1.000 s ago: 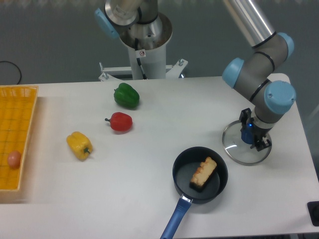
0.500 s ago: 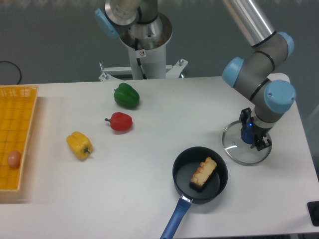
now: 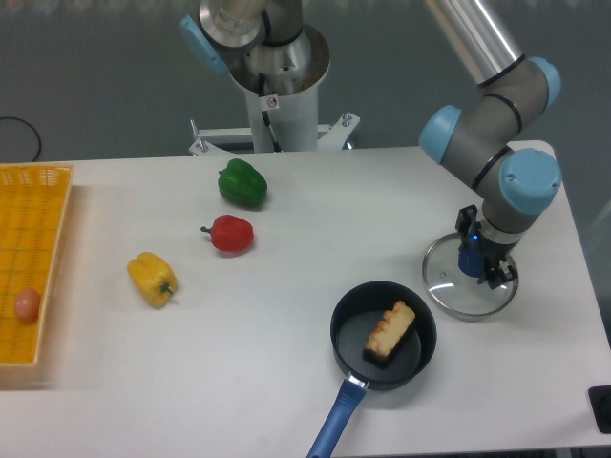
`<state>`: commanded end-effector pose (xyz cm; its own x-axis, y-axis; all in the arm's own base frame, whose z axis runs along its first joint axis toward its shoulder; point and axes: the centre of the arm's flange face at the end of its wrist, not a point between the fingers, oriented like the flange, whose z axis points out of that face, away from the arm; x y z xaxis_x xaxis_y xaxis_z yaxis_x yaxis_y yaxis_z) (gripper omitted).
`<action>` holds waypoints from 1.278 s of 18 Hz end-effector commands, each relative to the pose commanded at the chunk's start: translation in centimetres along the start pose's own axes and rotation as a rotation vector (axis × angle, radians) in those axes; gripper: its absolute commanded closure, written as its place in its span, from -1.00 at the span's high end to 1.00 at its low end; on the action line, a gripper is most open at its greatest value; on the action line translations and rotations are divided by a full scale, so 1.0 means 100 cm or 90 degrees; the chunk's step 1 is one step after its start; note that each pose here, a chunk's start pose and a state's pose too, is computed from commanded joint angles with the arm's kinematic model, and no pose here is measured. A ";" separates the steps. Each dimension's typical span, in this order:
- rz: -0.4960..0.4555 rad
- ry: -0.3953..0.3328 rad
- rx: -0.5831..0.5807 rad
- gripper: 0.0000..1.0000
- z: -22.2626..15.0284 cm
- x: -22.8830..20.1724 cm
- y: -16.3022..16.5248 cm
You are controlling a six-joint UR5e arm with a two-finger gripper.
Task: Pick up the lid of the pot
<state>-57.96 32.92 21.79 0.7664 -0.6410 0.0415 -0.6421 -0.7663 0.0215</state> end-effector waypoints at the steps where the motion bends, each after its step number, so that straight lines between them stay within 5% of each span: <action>1: 0.000 0.000 0.000 0.32 0.000 0.000 0.000; 9: 0.003 0.001 -0.022 0.26 -0.008 0.002 0.000; 16: -0.002 -0.012 -0.026 0.26 -0.030 0.004 -0.032; 23: -0.010 -0.016 -0.022 0.26 -0.042 0.012 -0.020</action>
<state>-55.90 33.86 26.01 0.7761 -0.6304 0.0162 -0.6302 -0.7744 0.0560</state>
